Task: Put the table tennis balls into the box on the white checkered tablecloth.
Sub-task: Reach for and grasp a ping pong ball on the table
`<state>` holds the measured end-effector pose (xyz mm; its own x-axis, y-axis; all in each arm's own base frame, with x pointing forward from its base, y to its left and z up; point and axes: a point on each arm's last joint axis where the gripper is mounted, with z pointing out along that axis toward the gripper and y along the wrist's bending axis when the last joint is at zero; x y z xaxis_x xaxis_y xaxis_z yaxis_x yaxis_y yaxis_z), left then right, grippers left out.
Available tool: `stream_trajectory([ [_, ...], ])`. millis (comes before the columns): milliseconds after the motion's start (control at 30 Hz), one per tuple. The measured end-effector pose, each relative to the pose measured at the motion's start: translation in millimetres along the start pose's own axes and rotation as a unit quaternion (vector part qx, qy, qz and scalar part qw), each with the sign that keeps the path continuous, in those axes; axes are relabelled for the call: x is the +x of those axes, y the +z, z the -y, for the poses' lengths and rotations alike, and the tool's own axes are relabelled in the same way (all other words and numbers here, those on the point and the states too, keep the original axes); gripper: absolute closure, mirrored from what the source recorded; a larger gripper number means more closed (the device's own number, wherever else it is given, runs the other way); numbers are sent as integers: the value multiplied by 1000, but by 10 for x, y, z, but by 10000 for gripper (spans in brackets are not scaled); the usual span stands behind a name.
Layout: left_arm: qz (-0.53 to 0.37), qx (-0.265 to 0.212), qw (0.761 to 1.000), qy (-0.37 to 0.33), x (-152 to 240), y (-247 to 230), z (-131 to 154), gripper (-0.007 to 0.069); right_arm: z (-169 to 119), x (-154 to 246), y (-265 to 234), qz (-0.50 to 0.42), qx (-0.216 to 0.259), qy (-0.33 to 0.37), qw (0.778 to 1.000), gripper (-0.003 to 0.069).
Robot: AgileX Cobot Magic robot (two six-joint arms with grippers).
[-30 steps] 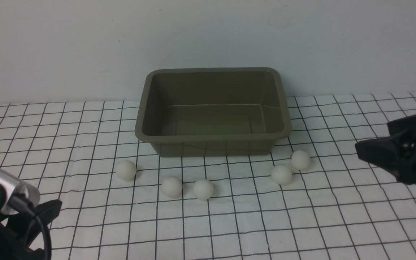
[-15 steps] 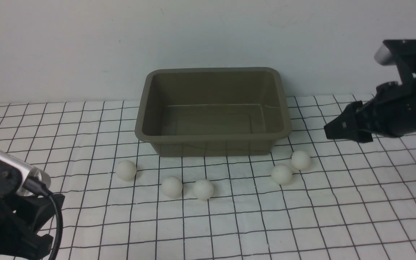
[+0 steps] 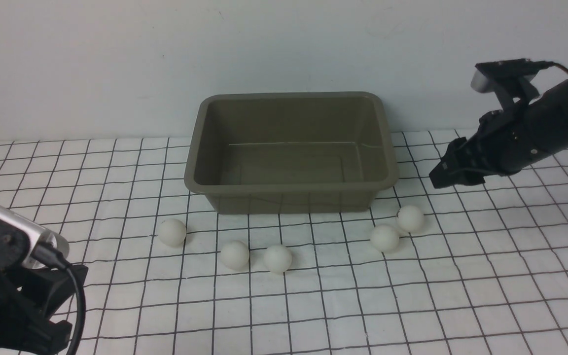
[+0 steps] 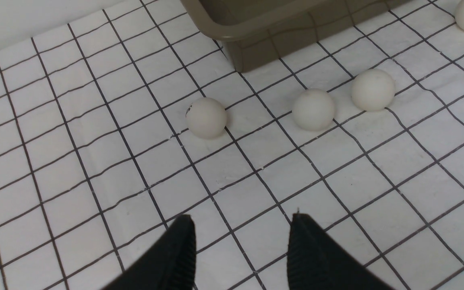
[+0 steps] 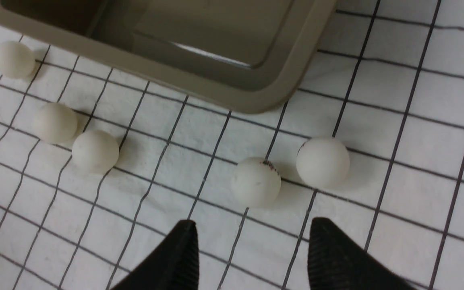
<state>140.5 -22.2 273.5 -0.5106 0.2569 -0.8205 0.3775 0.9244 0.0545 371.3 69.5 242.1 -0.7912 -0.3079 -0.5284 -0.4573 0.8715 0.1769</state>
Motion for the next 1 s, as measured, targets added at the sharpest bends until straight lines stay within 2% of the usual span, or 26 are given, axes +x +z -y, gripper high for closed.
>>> stream_trajectory([
  [633,-1,2,1000,1,2,0,3,337,243,-98,632,-43,-12,7,999,272],
  [1000,-7,7,1000,1,12,0,12,337,19,-37,922,-82,-38,-22,996,272],
])
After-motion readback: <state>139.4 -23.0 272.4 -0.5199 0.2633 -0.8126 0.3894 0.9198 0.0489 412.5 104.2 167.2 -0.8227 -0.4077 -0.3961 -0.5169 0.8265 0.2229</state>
